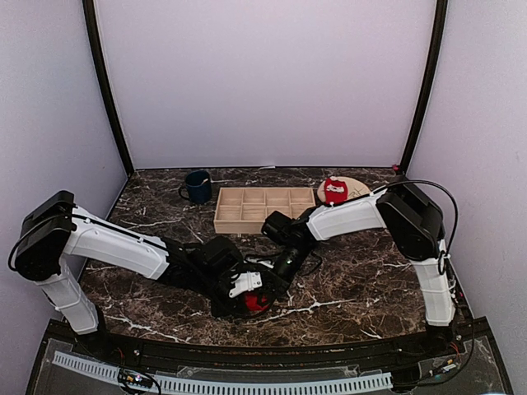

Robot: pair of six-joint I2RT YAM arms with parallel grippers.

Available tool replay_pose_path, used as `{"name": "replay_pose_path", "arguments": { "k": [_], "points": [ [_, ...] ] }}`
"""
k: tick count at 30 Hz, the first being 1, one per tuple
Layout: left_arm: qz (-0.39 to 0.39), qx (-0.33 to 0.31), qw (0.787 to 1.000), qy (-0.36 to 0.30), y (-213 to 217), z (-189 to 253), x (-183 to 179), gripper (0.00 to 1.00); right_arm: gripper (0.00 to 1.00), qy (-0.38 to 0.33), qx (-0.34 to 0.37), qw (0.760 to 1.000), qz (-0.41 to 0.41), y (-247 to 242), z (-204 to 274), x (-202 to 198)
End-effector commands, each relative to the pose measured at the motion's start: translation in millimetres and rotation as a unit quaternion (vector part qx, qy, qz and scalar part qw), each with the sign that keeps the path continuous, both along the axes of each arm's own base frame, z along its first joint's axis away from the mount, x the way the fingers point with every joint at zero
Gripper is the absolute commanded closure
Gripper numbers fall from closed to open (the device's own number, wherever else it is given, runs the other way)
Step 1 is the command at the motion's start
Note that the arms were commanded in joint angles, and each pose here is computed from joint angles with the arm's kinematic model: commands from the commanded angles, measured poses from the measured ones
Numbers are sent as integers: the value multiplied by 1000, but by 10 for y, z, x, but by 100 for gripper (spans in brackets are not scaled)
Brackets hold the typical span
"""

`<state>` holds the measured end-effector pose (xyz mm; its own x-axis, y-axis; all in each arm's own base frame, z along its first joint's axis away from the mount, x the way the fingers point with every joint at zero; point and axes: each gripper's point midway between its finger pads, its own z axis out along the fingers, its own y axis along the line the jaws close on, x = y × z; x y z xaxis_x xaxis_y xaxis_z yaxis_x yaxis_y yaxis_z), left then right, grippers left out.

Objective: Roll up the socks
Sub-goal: Roll the sock at the center of the board.

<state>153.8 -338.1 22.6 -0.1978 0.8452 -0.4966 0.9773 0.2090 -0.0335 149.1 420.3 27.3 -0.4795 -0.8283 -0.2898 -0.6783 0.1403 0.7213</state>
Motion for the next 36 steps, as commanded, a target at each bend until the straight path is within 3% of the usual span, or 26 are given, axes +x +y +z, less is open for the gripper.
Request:
{"name": "replay_pose_path", "arguments": {
  "k": [1, 13, 26, 36],
  "points": [
    [34, -8, 999, 26, -55, -39, 111, 87, 91, -8, -9, 1000, -13, -79, -72, 31],
    [26, -39, 993, 107, -107, -95, 55, 88, 63, 7, 37, 996, -76, -244, 95, 211],
    [26, -29, 978, 205, -24, -196, -95, 88, 64, -15, 73, 989, -129, -326, 248, 436],
    [45, -34, 949, 309, 51, -205, -93, 88, 68, -154, 70, 969, -178, -496, 318, 666]
  ]
}}
